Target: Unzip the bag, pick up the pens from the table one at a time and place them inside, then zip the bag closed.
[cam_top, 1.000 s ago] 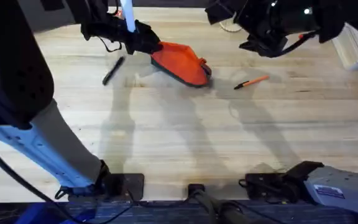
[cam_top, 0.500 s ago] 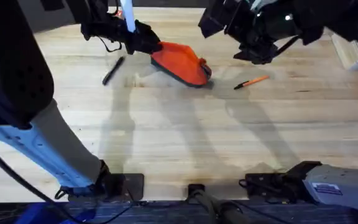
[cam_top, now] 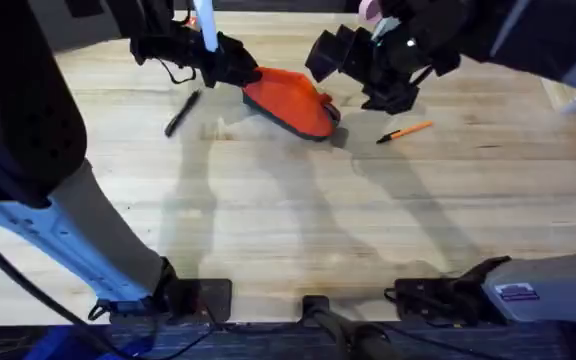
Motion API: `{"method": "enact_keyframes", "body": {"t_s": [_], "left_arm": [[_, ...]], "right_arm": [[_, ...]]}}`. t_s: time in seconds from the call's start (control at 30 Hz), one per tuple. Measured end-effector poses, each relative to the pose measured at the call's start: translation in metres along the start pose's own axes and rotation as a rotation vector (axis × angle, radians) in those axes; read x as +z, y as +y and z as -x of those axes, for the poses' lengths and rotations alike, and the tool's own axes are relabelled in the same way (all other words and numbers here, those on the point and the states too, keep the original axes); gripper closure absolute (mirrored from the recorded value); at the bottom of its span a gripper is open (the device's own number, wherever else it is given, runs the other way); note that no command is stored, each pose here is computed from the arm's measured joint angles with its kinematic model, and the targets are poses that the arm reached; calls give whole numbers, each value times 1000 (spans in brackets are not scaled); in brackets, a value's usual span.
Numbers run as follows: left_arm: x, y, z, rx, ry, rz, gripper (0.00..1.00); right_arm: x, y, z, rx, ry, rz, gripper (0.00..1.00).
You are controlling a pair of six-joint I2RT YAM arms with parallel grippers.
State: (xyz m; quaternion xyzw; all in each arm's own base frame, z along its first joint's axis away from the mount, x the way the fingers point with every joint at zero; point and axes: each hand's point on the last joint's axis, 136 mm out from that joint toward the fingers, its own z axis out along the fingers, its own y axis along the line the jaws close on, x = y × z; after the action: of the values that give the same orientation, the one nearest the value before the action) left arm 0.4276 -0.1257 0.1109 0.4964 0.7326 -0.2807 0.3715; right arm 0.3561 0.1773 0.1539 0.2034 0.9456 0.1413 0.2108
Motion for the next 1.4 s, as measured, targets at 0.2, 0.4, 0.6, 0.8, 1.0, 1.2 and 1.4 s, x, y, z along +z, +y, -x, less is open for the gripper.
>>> {"method": "enact_keyframes", "body": {"t_s": [0.2, 0.4, 0.6, 0.8, 1.0, 1.2, 1.4], "left_arm": [[0, 0, 0, 0, 0, 0, 959], [0, 0, 0, 0, 0, 0, 959], [0, 0, 0, 0, 0, 0, 959], [0, 0, 0, 0, 0, 0, 959], [0, 0, 0, 0, 0, 0, 959], [0, 0, 0, -2, 1, -1, 959], [0, 0, 0, -3, 1, -1, 959]], "right_arm": [[16, 9, 6, 2, -15, 24, 23], [28, 10, 5, 1, -9, 16, 32], [40, 8, 3, 0, 3, 1, 58], [45, 8, 2, 1, 7, -4, 179], [48, 9, 0, 9, 12, -5, 229], [49, 12, -4, 2, 17, -2, 266], [49, 16, -8, -9, 19, 1, 306]]}}
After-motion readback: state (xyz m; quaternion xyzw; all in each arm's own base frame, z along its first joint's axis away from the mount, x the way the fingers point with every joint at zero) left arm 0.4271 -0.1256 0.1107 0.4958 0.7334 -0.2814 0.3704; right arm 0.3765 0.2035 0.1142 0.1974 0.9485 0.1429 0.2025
